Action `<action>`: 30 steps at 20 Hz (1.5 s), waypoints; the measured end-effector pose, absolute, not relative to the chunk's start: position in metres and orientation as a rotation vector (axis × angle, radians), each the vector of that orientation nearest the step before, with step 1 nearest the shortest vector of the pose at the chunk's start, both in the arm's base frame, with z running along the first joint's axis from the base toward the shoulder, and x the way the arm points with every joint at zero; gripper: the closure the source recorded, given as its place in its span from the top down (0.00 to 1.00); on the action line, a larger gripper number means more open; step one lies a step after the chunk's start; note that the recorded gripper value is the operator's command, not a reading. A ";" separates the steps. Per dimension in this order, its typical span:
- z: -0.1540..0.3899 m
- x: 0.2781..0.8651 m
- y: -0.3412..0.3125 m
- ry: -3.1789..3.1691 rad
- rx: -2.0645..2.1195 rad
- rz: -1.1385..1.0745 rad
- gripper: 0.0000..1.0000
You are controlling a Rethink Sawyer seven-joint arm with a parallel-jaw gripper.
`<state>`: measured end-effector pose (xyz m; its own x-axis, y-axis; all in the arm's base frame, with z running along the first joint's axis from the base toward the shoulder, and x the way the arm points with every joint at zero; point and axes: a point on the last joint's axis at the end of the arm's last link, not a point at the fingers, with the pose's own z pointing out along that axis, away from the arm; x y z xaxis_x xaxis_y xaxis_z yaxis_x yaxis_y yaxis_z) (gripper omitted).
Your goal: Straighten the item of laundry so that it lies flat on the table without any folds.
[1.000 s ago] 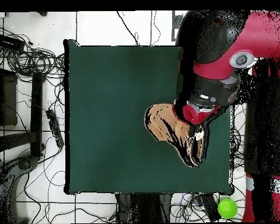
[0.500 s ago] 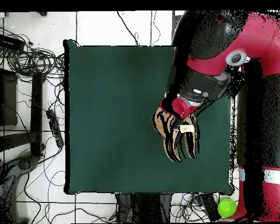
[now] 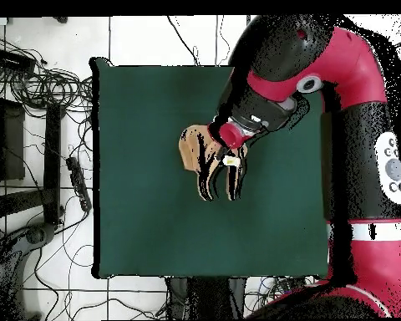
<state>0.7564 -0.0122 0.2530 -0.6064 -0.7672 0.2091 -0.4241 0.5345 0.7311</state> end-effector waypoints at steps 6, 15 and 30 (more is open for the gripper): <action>0.230 0.760 -0.002 -2.265 0.963 -0.961 0.00; 0.218 0.758 0.000 -2.251 0.959 -0.989 0.00; 0.261 0.724 -0.060 -2.387 0.920 -0.881 0.00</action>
<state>0.7245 -0.0605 0.2608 -0.6860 -0.7095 0.1612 -0.4345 0.5772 0.6914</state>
